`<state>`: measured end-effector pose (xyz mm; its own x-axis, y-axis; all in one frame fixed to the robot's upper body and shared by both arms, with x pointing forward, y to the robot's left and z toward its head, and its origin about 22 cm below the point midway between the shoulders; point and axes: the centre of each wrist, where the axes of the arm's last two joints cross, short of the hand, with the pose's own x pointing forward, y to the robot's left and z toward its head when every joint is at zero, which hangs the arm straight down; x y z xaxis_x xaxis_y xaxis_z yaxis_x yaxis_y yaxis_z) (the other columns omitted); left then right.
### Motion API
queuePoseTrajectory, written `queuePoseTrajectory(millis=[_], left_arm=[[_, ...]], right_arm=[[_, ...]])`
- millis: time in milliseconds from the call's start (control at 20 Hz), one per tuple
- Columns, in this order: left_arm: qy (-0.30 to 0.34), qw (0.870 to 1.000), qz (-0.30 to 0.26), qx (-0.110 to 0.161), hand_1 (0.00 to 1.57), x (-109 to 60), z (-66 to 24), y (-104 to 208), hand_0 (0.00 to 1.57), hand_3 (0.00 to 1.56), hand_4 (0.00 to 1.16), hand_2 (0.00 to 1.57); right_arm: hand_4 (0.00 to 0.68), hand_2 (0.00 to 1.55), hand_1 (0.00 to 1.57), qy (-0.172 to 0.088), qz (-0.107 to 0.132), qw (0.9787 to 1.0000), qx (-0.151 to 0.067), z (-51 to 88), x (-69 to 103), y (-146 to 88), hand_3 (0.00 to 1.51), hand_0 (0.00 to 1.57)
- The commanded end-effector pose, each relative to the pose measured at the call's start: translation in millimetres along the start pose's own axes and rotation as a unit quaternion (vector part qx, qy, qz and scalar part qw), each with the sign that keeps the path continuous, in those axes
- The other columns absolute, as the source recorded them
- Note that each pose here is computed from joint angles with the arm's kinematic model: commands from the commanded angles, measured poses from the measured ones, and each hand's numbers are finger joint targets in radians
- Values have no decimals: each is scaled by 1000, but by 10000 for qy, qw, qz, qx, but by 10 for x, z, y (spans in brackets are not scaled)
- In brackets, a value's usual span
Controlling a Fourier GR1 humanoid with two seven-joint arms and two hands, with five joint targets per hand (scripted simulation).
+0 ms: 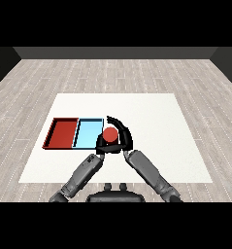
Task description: Pick the red can and put it in the red box
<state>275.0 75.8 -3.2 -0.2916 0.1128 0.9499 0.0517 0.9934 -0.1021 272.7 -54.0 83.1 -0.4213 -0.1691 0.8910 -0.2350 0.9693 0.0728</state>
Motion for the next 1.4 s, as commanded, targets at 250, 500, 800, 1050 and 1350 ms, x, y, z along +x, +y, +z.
queuePoseTrajectory(millis=[250, 500, 800, 1050, 1350], left_arm=[[-193, 9997, 12, 139, 1571, -70, -63, 56, 1571, 1497, 1136, 1571], [-126, 9997, -151, 143, 1571, 104, 70, 31, 1571, 1478, 1135, 1571], [-181, 9989, -223, 378, 1571, 57, -236, 141, 1571, 1453, 1132, 1568], [-288, 9985, -265, 380, 1571, 94, -208, 536, 1571, 1468, 1128, 1562], [-411, 9951, -559, 709, 1571, 234, -334, 827, 1571, 1480, 1133, 1571]], right_arm=[[0, 0, 0, 179, 36, 9997, -160, 106, -80, -62, 0, 0], [0, 0, 0, 131, 15, 9999, -98, -65, 85, -103, 0, 0], [0, 0, 0, 48, -361, 9991, -229, 208, 28, -630, 0, 0], [0, 0, 0, -196, -238, 9985, -445, 432, 376, -838, 0, 0], [0, 0, 0, -184, -222, 9972, -684, 566, 476, -1254, 0, 0]])
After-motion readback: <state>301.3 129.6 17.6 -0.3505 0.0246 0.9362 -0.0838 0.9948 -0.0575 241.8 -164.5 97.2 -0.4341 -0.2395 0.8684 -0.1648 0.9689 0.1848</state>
